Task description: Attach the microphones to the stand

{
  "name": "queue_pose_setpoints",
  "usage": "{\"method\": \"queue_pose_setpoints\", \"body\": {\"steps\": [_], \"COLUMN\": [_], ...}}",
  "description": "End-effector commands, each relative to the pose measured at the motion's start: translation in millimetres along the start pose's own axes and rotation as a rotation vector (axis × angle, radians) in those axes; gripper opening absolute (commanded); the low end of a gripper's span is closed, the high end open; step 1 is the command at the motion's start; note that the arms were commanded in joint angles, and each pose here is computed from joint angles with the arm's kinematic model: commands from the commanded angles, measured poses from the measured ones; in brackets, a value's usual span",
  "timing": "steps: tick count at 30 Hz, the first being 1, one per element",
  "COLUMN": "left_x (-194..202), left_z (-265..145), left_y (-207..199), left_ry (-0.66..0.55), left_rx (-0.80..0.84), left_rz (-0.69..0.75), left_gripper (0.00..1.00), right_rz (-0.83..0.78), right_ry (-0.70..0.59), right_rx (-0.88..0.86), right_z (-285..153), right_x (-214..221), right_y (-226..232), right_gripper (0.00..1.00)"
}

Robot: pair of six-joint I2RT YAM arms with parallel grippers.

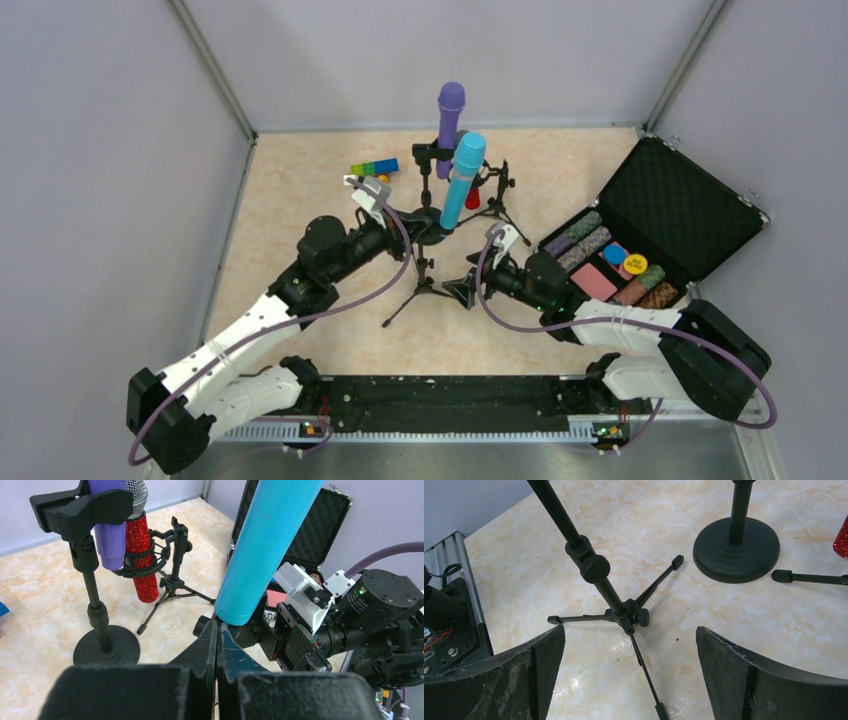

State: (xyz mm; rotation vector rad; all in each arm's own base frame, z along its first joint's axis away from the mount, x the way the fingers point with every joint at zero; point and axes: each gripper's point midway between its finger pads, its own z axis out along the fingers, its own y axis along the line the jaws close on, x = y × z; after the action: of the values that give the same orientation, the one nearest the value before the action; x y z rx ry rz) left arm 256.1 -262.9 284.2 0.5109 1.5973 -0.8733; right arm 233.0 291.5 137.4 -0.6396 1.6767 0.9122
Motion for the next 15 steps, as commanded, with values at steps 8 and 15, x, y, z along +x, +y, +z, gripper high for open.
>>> {"method": "queue_pose_setpoints", "body": {"steps": [8, 15], "left_x": [194.2, 196.4], "left_z": [-82.8, -87.1], "left_y": [57.1, 51.3], "left_ry": [0.738, 0.762], "left_rx": [-0.351, -0.367], "left_rz": [-0.133, -0.145], "left_gripper": [0.00, 0.00], "right_rz": [-0.030, -0.049], "right_ry": [-0.097, -0.103], "right_rx": [-0.022, -0.036], "right_z": [7.9, 10.2], "right_x": [-38.1, -41.9], "right_y": [3.6, 5.7], "right_gripper": [0.99, 0.99]}}
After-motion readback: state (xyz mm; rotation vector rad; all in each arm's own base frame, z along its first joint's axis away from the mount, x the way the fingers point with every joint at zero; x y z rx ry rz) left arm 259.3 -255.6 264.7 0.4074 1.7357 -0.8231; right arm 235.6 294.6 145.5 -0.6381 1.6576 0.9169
